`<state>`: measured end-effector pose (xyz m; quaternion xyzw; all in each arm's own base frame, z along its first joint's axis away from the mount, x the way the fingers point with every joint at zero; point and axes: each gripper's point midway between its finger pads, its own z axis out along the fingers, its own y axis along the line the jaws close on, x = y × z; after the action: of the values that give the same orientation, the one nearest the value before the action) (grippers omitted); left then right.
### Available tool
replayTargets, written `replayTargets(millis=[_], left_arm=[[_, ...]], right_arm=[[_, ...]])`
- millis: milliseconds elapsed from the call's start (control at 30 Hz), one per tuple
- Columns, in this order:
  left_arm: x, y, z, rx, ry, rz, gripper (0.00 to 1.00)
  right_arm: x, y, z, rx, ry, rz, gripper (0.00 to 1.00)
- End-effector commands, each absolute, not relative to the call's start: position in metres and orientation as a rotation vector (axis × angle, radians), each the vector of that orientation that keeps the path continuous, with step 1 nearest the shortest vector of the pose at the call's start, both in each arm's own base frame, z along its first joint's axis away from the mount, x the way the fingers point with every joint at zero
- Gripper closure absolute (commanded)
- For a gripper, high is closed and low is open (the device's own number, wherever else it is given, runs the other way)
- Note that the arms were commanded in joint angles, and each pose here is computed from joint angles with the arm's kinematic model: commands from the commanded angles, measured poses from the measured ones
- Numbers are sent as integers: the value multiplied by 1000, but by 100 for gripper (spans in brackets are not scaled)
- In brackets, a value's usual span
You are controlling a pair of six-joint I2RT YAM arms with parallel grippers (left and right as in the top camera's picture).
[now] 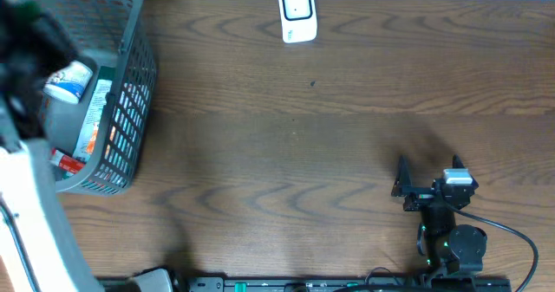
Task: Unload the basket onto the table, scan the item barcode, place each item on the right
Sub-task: 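Reach the left gripper into the basket and grasp the green-lidded jar, then carry the jar with the left gripper and set it near the right arm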
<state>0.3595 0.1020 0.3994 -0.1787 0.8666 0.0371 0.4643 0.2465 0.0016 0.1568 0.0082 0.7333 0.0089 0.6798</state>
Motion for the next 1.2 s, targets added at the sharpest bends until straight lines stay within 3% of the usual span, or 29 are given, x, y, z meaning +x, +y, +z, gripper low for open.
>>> replayTargets(millis=[0,167,267,667,867,1100,1167], left_arm=[[356,22,410,-314,2144,-85,43],[360,-86,352,-113,2350,-265,44],[358,-160,288,77,2531,-295,44],[320,-339,93,462,2849,-243,44],[313,-380,62,425,2838,-302,45],[316,-393,35,-24,2898,-373,47],[313,-401,35,-16,2895,-414,47]], right_arm=[[246,0,156,14,1646,7,1],[246,0,156,14,1646,7,1],[246,0,156,14,1646,7,1],[246,0,156,14,1646,7,1],[246,0,156,14,1646,7,1],[246,0,156,14,1646,7,1],[246,0,156,14,1646,7,1]])
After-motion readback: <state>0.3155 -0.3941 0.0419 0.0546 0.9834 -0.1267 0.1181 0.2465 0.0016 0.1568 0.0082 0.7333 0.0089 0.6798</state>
